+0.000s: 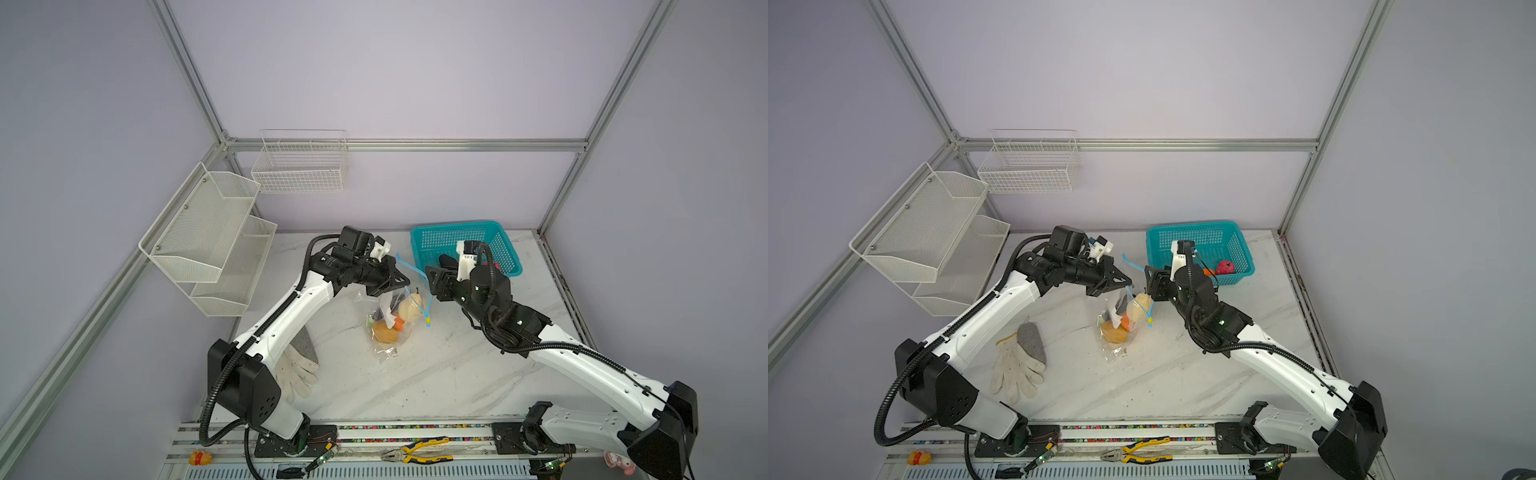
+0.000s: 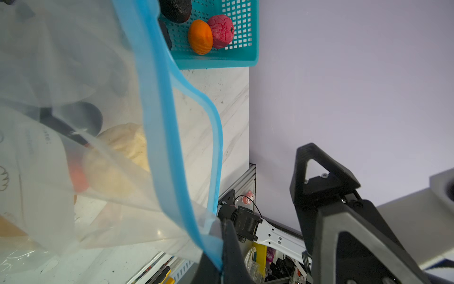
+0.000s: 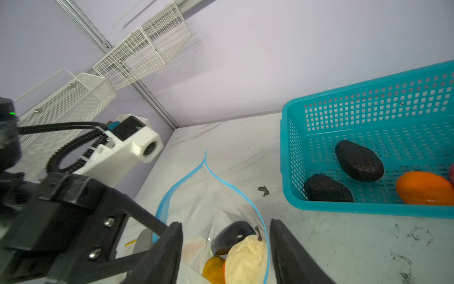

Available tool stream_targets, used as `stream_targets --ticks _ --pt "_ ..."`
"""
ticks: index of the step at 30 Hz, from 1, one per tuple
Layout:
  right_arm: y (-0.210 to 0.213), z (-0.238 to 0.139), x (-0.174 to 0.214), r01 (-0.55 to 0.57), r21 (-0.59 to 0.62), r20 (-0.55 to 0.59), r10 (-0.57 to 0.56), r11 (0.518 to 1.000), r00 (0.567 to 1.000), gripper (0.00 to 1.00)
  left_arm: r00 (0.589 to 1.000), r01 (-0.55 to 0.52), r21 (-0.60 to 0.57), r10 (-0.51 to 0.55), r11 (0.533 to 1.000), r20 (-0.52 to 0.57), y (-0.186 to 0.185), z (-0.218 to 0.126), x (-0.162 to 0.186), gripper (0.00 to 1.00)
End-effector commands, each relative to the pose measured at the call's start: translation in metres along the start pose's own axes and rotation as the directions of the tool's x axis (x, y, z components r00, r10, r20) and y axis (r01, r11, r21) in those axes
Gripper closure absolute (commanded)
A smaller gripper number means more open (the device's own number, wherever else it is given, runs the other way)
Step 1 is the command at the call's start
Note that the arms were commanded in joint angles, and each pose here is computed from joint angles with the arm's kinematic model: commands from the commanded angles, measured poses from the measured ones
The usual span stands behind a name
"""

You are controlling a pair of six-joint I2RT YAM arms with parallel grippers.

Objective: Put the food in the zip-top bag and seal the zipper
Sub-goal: 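Move the right gripper back over the teal basket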

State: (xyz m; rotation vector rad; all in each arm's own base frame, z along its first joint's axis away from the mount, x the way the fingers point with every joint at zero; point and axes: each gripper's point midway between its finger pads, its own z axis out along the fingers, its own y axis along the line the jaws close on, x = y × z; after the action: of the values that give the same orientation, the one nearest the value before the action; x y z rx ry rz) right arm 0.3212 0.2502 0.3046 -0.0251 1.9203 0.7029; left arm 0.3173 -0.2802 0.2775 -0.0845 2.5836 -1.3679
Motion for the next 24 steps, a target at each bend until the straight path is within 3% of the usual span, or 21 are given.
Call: stream_targets --ticks 1,10,22,24 --pt "-0.018 0.008 0.024 -0.015 0.008 -0.121 0.016 1.0 0.993 0.4 0.999 -0.037 0.007 0.037 0.999 -0.039 0.005 0.008 0.009 1.0" --pt "-0.047 0.011 0.036 0.044 0.059 -0.148 -0.035 0.997 0.988 0.34 0.991 -0.023 -0.036 0.018 0.999 -0.134 0.021 0.039 0.027 1.0" --pt "-0.073 0.019 0.043 0.072 0.108 -0.162 -0.054 0.992 0.985 0.34 0.989 0.007 -0.091 -0.02 0.996 -0.144 0.032 0.052 0.032 1.0" --pt "-0.08 0.023 0.046 0.062 0.147 -0.177 -0.035 0.987 0.984 0.38 0.989 0.014 -0.097 -0.028 0.995 -0.146 0.035 0.054 0.032 1.0"
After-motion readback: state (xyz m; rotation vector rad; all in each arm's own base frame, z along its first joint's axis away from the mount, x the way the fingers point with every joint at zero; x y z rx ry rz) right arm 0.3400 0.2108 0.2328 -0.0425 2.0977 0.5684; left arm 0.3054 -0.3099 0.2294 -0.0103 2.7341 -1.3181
